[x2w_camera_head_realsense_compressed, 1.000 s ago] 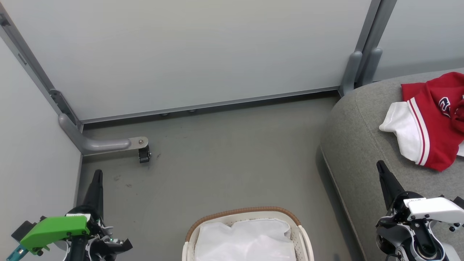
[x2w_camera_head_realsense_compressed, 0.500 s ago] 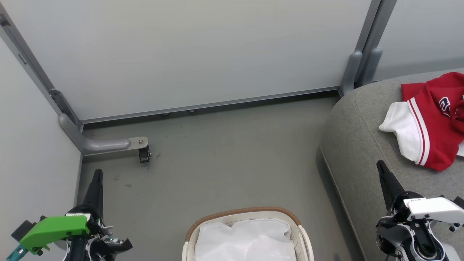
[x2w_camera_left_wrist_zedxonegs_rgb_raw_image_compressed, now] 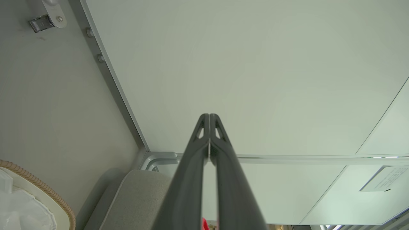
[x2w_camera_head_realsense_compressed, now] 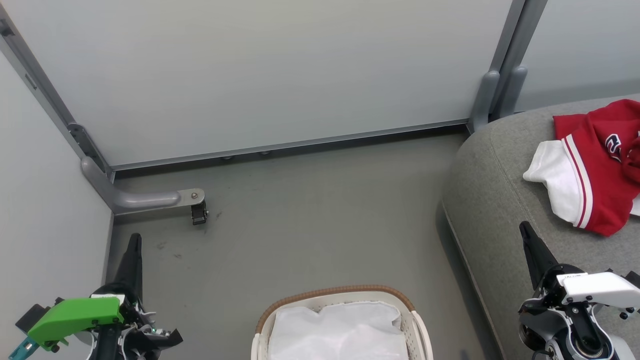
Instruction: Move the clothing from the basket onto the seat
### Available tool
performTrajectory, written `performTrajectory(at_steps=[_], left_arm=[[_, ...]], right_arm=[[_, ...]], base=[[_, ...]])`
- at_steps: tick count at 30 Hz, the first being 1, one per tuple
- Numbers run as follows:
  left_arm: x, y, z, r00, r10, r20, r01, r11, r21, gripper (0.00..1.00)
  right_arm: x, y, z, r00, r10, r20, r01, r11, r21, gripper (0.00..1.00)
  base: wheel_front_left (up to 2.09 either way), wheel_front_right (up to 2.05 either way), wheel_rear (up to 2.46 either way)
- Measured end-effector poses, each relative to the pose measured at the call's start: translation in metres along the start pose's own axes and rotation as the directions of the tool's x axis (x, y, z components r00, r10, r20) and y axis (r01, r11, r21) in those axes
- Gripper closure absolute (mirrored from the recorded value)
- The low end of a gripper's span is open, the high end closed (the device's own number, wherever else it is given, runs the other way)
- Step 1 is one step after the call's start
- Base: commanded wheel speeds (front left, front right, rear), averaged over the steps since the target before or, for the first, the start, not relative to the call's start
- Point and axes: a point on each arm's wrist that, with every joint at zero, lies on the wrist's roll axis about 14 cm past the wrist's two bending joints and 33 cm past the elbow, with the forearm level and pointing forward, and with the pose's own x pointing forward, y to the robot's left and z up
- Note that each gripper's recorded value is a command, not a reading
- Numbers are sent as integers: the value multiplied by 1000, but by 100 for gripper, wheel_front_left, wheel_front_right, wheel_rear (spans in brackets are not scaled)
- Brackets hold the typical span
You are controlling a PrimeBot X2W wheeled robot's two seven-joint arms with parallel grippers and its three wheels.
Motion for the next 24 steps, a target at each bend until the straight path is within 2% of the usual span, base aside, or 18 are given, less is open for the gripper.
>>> performTrajectory(at_steps=[24], left_arm=[[0, 0, 0, 1000, 0, 0, 0, 1000, 0, 100]], right_arm=[[0, 0, 0, 1000, 0, 0, 0, 1000, 0, 100]], base=[[0, 0, 0]])
